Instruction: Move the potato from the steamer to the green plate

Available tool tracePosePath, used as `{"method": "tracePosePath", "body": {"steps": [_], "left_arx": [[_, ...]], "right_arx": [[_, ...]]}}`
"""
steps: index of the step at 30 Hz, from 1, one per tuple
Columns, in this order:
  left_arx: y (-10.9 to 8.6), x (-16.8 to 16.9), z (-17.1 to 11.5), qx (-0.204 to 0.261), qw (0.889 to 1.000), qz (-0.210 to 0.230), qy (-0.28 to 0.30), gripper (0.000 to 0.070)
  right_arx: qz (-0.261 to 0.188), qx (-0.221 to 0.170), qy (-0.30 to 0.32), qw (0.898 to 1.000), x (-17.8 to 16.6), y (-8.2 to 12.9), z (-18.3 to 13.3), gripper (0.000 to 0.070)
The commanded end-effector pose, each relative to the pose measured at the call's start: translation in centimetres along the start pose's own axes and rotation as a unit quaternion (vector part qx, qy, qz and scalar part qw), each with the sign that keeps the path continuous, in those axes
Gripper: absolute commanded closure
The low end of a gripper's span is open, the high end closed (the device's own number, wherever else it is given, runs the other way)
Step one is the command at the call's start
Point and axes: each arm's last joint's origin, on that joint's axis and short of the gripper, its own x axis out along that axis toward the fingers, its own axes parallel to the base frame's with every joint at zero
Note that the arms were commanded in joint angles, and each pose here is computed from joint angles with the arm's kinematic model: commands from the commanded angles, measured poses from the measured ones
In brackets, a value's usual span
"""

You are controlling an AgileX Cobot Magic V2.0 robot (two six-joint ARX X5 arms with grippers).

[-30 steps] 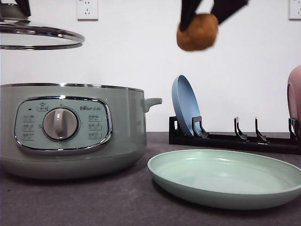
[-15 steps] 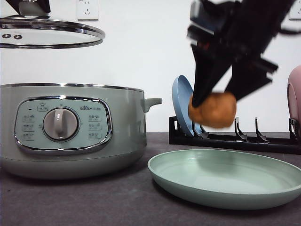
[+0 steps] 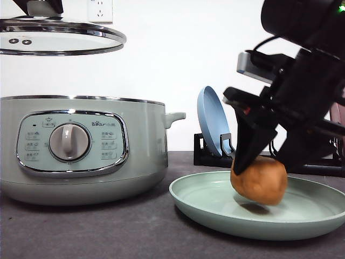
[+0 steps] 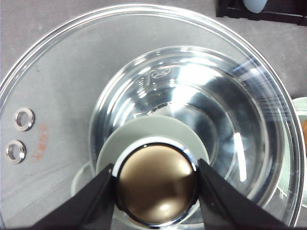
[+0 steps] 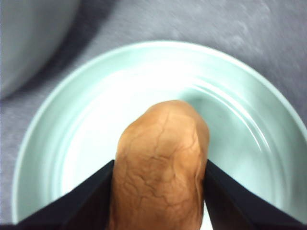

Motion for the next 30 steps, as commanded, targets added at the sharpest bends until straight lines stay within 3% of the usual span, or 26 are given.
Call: {"method": "tracePosePath", "body": {"steps": [1,4,10,15,19,30], "left_arx": [[-0.3,-1.0,0.6,0.005,0.999,-0.003,-0.036,0.0691],[-0.6,-0.9,0.6,0.01,0.999,-0.008,-0.035,0.0691],[-1.7,-0.9,0.6,0.026,0.999,-0.021,-0.03,0.0691],[-2.7,-0.8,0.5,0.04,0.998,-0.033,-0.026,0.0691],[-3.3,-0.8,0.5,0.049,0.998,-0.04,-0.025,0.0691],[-3.8,-0.6,0.5,0.056,0.997,-0.046,-0.023,0.0691]], "right_arx": [[0.001,0.006,-0.002,1.0,0.2,0.2,0.0,0.0437],[0.003,0.005,-0.001,1.0,0.2,0.3,0.0,0.0427],[0.002,0.006,0.004,1.0,0.2,0.2,-0.1,0.0269],[0.001,0.006,0.007,1.0,0.2,0.2,-0.2,0.025],[0.002,0.007,-0.001,1.0,0.0,0.3,0.3,0.0141],[0.03,-0.011,-0.098,0.995,-5.0,1.8,3.6,0.0135]]}}
